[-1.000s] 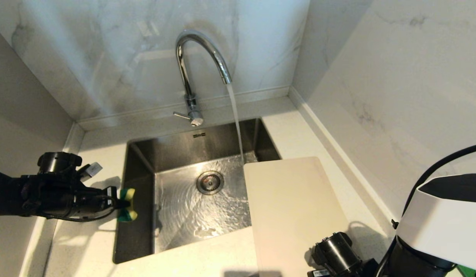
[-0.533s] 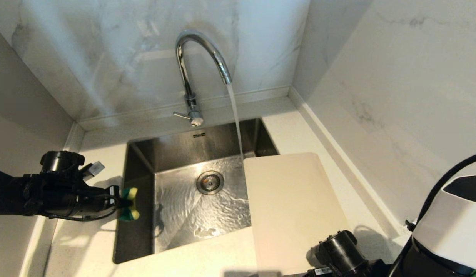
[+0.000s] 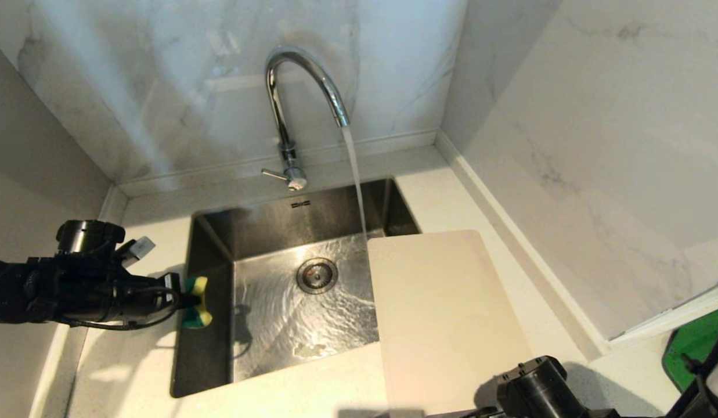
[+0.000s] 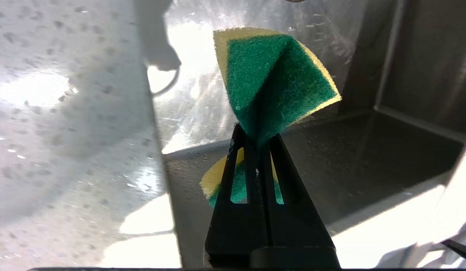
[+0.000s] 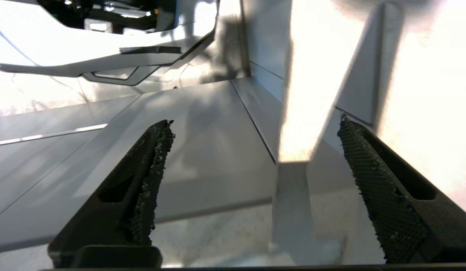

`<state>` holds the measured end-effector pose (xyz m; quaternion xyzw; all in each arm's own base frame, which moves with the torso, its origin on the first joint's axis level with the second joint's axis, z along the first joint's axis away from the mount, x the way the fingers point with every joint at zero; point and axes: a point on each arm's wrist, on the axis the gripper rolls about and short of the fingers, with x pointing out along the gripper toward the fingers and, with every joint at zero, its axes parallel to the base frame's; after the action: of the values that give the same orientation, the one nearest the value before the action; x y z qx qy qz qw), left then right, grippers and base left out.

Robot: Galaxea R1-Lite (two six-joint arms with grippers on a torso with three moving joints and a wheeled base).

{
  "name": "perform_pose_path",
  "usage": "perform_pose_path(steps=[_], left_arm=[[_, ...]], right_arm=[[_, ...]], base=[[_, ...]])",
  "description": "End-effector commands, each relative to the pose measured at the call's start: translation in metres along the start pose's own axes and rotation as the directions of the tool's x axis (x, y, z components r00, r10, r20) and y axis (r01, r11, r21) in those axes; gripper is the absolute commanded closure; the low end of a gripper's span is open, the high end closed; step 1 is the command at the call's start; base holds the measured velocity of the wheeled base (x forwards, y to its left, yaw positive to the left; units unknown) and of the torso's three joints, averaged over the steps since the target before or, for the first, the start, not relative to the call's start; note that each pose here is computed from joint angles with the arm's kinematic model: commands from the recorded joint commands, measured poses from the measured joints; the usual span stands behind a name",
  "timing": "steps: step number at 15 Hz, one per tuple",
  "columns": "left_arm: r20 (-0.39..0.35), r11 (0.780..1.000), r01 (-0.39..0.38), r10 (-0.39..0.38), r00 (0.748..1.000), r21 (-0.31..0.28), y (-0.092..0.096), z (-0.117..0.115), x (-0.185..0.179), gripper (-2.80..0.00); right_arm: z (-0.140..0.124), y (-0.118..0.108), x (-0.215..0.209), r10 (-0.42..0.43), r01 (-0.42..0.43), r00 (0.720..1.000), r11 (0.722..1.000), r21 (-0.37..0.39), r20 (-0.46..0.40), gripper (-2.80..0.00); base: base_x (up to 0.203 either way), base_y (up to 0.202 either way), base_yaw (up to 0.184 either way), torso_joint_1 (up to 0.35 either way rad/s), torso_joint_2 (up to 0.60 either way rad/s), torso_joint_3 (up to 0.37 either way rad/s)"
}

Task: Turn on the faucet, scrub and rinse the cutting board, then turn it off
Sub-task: Put down the cutting board, then put down the cleaning cloth

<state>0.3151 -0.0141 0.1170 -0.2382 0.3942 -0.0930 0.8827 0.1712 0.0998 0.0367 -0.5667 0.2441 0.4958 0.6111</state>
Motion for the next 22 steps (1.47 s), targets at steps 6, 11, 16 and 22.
perform_pose_path(steps=[6, 11, 16, 22], left_arm=[[0.055, 1.000, 0.009, -0.010, 0.998, 0.015, -0.018, 0.000, -0.019, 0.00], [0.067, 1.000, 0.007, -0.007, 0.998, 0.007, -0.026, -0.001, -0.029, 0.00], [0.089, 1.000, -0.011, 0.012, 0.996, -0.012, -0.027, 0.000, -0.033, 0.00], [0.088, 0.998, -0.014, 0.019, 0.996, -0.055, -0.028, -0.001, -0.032, 0.00]], right_arm=[[0.003, 0.000, -0.025, -0.106, 0.106, 0.994, 0.994, -0.012, 0.038, -2.80], [0.009, -0.013, -0.046, -0.236, 0.234, 0.968, 0.972, 0.029, 0.083, -2.80], [0.016, -0.035, -0.073, -0.440, 0.430, 0.886, 0.897, 0.101, 0.148, 0.00], [0.023, -0.049, -0.100, -0.565, 0.531, 0.802, 0.823, 0.203, 0.193, 0.00]], base=[[0.000, 0.000, 0.000, 0.000, 0.00, 0.000], [0.000, 0.000, 0.000, 0.000, 0.00, 0.000], [0.000, 0.000, 0.000, 0.000, 0.00, 0.000], [0.000, 0.000, 0.000, 0.000, 0.00, 0.000]])
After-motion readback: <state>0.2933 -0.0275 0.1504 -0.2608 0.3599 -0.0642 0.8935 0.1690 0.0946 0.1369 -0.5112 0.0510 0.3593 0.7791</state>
